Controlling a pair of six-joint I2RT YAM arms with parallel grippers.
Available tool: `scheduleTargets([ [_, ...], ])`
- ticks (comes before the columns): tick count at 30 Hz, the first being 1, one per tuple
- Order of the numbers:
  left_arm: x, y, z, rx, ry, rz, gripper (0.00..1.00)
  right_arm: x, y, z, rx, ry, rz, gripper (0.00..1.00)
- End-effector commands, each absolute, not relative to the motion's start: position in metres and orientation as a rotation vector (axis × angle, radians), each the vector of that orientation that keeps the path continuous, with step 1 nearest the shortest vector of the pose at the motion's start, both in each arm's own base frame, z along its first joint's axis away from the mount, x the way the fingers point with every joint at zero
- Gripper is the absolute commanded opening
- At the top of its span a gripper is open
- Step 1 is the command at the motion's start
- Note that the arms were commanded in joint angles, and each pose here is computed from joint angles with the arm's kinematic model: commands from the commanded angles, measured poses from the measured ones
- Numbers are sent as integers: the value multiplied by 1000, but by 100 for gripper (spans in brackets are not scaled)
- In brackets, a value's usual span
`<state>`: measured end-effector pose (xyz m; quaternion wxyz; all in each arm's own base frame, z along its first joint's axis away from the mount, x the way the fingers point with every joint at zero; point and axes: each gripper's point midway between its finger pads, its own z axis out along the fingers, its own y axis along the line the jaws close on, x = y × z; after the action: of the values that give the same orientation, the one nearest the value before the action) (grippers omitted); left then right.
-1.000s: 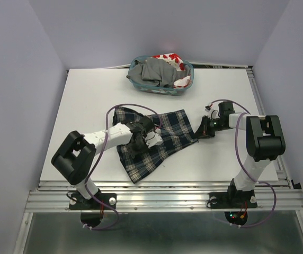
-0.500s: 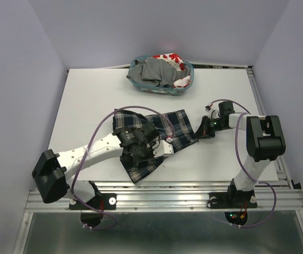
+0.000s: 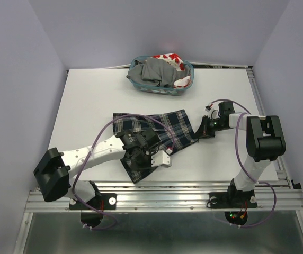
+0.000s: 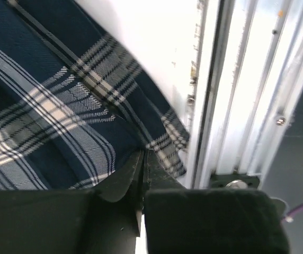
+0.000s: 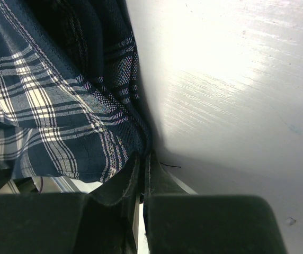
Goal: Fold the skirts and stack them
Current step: Fold the skirt
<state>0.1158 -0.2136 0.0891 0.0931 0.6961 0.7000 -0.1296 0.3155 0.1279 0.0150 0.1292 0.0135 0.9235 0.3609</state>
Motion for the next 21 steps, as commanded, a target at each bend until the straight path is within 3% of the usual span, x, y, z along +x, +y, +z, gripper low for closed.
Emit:
scheduleTargets([
  [1, 86, -199, 84, 2242, 2061, -484, 17, 309, 107, -8, 25, 2761, 843, 1],
  [6, 88, -210, 100, 2209, 2054, -504, 27, 307, 107, -6, 15, 2761, 850, 1],
  [7, 94, -214, 108, 2153, 2054, -511, 37, 307, 107, -6, 5, 2760, 846, 1],
  [10, 135, -239, 147, 1887, 2042, -543, 55, 305, 106, -4, -9, 2764, 835, 1],
  [16, 300, -207, 205, 1175, 2155, -342, 54, 307, 105, 8, -25, 2743, 825, 1],
  [18, 343, -190, 196, 1008, 2216, -266, 53, 306, 105, 9, -24, 2746, 826, 1],
  [21, 368, -184, 156, 965, 2332, -257, 50, 307, 105, 11, -19, 2752, 825, 1],
])
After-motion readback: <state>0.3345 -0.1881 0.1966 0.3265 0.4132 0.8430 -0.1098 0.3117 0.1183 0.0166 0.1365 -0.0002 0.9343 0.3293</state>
